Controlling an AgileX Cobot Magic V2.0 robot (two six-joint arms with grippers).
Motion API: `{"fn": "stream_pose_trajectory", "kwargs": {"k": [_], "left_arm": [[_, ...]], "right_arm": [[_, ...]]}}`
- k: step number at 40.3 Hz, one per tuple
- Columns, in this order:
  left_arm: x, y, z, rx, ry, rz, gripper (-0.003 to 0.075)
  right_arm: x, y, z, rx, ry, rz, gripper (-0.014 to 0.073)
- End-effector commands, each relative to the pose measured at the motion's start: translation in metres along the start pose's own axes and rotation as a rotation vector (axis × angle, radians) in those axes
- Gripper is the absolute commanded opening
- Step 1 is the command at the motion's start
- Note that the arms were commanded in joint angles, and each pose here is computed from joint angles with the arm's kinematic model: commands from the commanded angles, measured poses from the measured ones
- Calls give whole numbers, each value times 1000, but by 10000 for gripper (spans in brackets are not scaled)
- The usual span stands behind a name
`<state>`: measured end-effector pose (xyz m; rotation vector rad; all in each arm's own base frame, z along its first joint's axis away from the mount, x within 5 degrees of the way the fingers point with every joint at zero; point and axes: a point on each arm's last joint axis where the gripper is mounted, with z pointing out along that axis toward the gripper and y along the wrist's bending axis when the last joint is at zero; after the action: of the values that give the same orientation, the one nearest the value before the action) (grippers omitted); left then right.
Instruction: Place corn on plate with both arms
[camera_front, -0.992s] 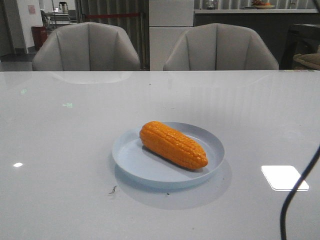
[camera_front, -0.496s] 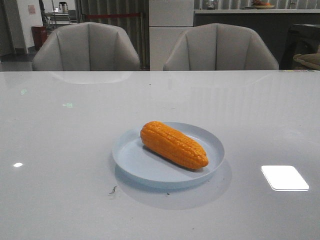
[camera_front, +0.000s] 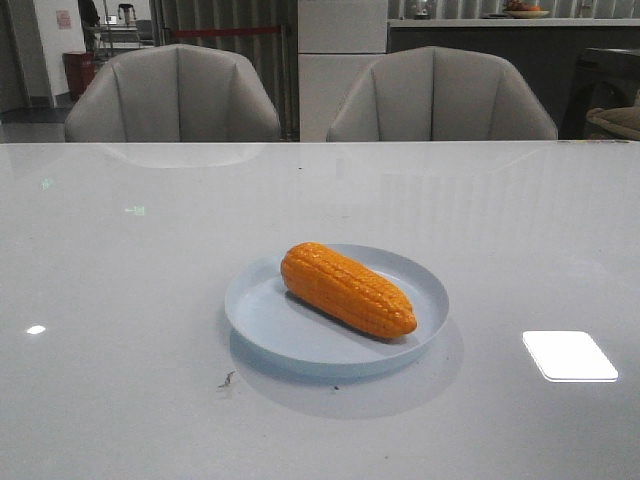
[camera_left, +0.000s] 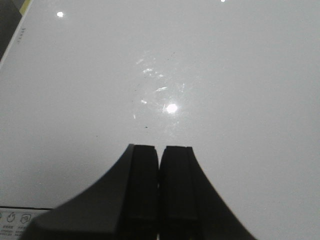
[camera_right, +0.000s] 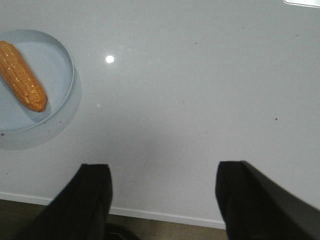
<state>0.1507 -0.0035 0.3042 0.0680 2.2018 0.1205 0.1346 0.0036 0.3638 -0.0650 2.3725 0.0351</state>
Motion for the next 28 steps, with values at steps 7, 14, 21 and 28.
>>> {"fn": "stream_pose_trajectory", "kwargs": {"k": [7, 14, 21, 28], "left_arm": [[-15, -3, -7, 54, -114, -76, 94], [-15, -3, -7, 55, -114, -79, 94], [-15, -3, -7, 55, -114, -79, 94], [-15, -3, -7, 55, -114, -79, 94]], "right_arm": [[-8, -1, -6, 4, -81, -3, 325], [-9, 1, -6, -9, -85, 6, 246], [-10, 3, -6, -39, -103, 26, 200], [-13, 4, -7, -53, -136, 38, 191]]}}
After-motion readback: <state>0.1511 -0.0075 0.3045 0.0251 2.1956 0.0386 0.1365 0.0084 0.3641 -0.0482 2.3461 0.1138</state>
